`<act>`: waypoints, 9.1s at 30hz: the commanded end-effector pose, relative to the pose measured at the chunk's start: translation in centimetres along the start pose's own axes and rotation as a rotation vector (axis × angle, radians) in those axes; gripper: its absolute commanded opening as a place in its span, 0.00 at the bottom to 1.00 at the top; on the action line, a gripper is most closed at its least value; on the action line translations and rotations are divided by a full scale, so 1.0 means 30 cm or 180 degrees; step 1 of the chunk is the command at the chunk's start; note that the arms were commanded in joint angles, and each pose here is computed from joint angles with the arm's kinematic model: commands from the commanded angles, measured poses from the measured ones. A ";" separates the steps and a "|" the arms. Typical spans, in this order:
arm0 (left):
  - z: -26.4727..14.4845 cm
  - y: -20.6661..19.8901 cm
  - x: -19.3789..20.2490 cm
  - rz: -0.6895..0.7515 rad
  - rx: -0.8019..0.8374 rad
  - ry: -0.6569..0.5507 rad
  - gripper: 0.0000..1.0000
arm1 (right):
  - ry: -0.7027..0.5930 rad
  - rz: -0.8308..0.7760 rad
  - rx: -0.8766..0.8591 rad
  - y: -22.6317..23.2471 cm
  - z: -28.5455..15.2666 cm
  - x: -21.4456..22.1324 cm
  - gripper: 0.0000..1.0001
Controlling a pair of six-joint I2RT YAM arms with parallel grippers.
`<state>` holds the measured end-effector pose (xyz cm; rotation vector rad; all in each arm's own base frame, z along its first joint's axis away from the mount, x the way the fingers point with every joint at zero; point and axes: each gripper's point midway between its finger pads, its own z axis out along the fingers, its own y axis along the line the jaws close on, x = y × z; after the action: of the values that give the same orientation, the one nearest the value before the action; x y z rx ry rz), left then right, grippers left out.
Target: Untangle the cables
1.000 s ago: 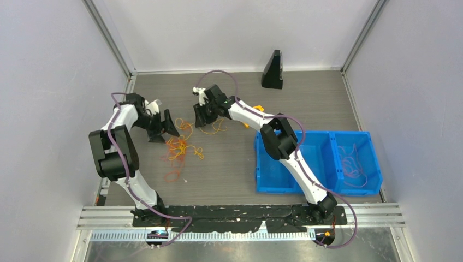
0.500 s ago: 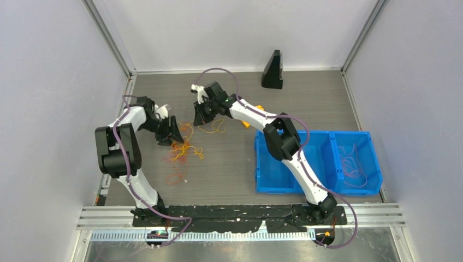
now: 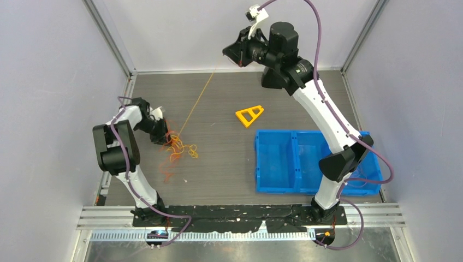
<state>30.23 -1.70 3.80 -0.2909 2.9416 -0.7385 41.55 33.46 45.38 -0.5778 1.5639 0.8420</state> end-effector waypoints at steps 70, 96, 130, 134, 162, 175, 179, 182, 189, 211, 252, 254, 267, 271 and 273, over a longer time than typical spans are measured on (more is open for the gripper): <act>0.045 -0.184 -0.228 0.1073 -0.0308 0.0176 0.47 | 0.1417 0.0137 -0.0584 -0.003 0.032 0.703 0.75; 0.135 -0.327 -0.090 0.0139 -0.0026 0.0063 0.40 | 0.1386 0.0117 -0.0522 -0.016 -0.010 0.674 0.76; 0.078 -0.613 0.002 0.1300 0.1134 -0.0415 0.00 | 0.1482 -0.0013 -0.0743 0.019 -0.062 0.746 0.77; -0.178 -0.790 -0.010 0.1626 0.1581 -0.1059 0.00 | 0.1275 -0.0022 -0.0895 0.059 -0.044 0.693 0.80; -0.700 -0.987 0.046 0.1478 0.2532 -0.1945 0.00 | 0.0183 -0.0236 -0.1494 0.404 0.084 0.459 0.78; -0.818 -0.890 -0.031 0.1048 0.2554 -0.2370 0.07 | -0.0009 -0.0019 -0.1638 0.512 0.127 0.333 0.06; -0.817 -0.775 -0.052 0.0971 0.2357 -0.2645 0.57 | -0.0163 0.0085 -0.1637 0.532 0.117 0.234 0.05; -0.798 -0.679 -0.035 0.1312 0.1961 -0.3137 0.76 | -0.0274 0.0211 -0.1618 0.541 0.111 0.175 0.05; -0.698 -0.662 0.052 0.2327 0.1596 -0.3671 0.84 | -0.0428 0.0407 -0.1668 0.569 0.107 0.071 0.05; -0.333 -0.480 0.028 0.1839 0.0600 -0.2833 0.21 | -0.1519 0.0466 -0.1823 0.639 -0.122 -0.473 0.05; -0.318 -0.348 -0.059 0.1572 0.0244 -0.2265 0.38 | -0.0856 -0.1121 0.1571 0.070 -1.159 -0.140 0.05; -0.316 -0.349 -0.058 0.1577 0.0254 -0.2250 0.38 | -0.0780 -0.1000 0.1777 0.039 -1.201 -0.068 0.05; -0.332 -0.356 -0.088 0.1544 0.0227 -0.2265 0.39 | -0.0670 -0.0471 0.2593 -0.175 -1.244 0.124 0.06; -0.323 -0.346 -0.086 0.1528 0.0201 -0.2260 0.39 | -0.1028 -0.0549 0.2266 -0.107 -1.201 -0.105 0.05; -0.317 -0.341 -0.087 0.1509 0.0194 -0.2263 0.39 | -0.1221 -0.0622 0.2080 -0.050 -1.196 -0.215 0.05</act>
<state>32.46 -5.66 15.95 0.1316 2.2207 -0.5111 23.11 2.17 42.53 -0.0366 1.5606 0.1442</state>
